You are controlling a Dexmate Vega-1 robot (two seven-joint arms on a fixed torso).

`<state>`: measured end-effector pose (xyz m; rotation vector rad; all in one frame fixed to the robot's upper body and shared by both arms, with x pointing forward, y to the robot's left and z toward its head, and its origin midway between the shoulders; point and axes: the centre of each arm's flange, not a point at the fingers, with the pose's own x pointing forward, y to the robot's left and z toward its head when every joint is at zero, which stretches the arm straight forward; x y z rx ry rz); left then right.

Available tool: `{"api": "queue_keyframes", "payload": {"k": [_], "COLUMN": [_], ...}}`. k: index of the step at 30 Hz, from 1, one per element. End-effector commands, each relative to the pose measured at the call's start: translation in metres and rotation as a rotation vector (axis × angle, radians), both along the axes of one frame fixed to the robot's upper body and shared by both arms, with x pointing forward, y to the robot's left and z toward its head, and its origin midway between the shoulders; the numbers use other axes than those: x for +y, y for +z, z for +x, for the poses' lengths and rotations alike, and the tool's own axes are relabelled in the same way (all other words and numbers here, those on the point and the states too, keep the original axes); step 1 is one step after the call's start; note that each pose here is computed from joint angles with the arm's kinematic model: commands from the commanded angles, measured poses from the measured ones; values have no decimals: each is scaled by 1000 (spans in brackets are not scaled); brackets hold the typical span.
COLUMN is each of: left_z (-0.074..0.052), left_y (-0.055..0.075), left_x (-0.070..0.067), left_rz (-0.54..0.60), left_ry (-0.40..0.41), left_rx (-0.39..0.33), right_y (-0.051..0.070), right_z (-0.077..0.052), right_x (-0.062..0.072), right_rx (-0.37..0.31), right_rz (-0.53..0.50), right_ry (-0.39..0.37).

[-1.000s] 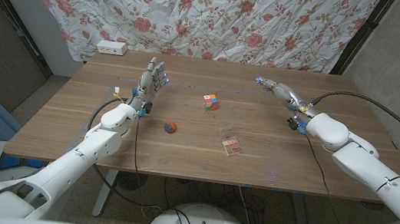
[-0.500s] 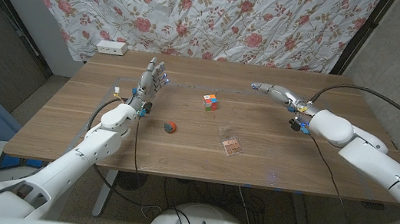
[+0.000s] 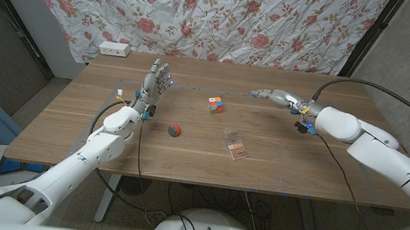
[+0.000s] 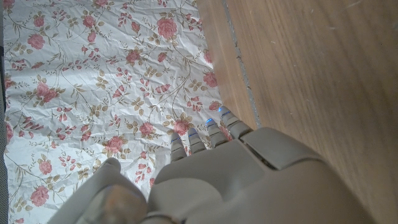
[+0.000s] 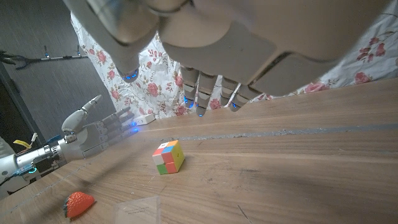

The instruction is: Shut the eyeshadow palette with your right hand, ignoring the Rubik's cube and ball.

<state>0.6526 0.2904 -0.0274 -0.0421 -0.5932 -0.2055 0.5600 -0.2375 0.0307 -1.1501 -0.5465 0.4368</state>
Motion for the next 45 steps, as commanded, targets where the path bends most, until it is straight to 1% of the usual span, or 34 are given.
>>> {"api": "queue_keyframes", "payload": {"k": [1,7,16,33,45], "left_z": [0,0,0,0,0], "left_y": [0,0,0,0,0], "left_x": [0,0,0,0,0], "left_rz": [1,1,1,0,-1], "left_ry": [-1,-1,-1,1,1], "left_rx": [0,0,0,0,0], "right_y": [4,5,4,-1,-3], "right_z": [-4,-2,-1,7,9], "right_x": [16,25,39,55,68], "right_rx": [7,26,44,83,89], "right_rz": [-160,-235,-308,-416,-483], "right_ry": [-16,-13,6,11,13]}}
